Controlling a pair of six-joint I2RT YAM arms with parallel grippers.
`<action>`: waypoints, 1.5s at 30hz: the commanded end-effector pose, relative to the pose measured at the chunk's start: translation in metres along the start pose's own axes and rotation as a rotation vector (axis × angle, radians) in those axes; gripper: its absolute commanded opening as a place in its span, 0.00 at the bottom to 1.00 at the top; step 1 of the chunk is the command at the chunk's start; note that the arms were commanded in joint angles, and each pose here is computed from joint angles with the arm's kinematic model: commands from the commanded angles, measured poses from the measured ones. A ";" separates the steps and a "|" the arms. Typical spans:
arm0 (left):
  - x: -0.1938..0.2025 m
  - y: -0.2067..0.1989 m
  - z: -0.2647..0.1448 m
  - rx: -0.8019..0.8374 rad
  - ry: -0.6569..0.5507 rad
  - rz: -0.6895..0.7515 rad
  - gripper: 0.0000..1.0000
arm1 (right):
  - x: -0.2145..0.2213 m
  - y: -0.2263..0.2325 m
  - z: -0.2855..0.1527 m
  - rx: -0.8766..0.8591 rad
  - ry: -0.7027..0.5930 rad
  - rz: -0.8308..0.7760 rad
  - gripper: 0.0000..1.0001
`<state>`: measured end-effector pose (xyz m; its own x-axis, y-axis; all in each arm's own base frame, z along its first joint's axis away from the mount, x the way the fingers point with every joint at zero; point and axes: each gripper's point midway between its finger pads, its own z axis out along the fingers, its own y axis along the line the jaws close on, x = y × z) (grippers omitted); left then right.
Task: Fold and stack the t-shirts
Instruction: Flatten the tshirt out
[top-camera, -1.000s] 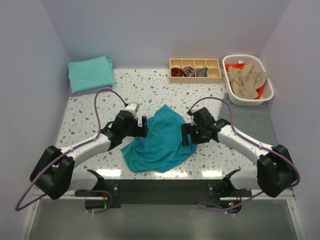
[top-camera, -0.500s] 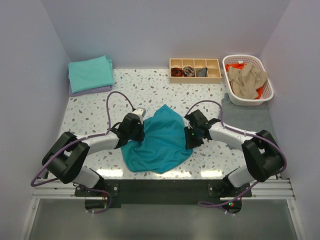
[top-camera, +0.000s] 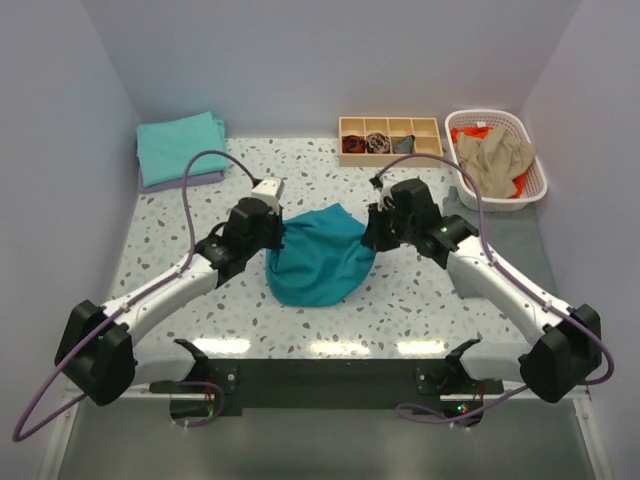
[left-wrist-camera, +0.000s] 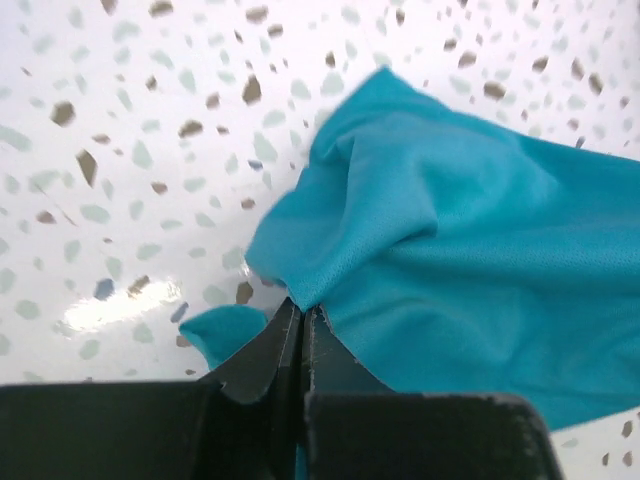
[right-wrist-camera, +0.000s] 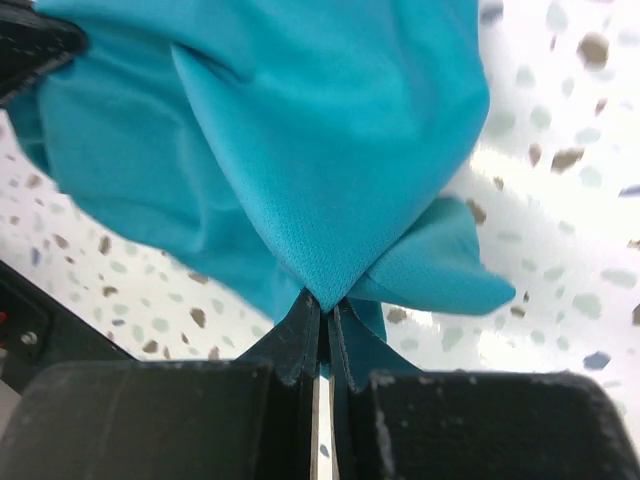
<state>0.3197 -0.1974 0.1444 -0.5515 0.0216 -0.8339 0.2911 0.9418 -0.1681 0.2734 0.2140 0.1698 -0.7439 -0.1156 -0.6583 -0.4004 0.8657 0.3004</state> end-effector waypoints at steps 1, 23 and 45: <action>-0.050 0.011 -0.033 -0.072 -0.127 0.024 0.00 | -0.047 0.021 -0.034 -0.054 -0.138 -0.072 0.00; -0.148 0.025 -0.169 -0.128 -0.327 -0.071 0.00 | -0.097 0.083 -0.164 -0.284 -0.336 -0.286 0.00; -0.120 0.035 0.068 -0.069 -0.071 -0.016 0.00 | -0.046 -0.114 -0.007 0.716 0.040 -0.116 0.10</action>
<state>0.3997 -0.1842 0.1714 -0.6477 0.0400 -0.7609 0.1867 0.9765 -0.1076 0.3318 0.1652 0.1498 -0.7632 -0.2903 -0.5773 -0.2703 0.9549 -0.1228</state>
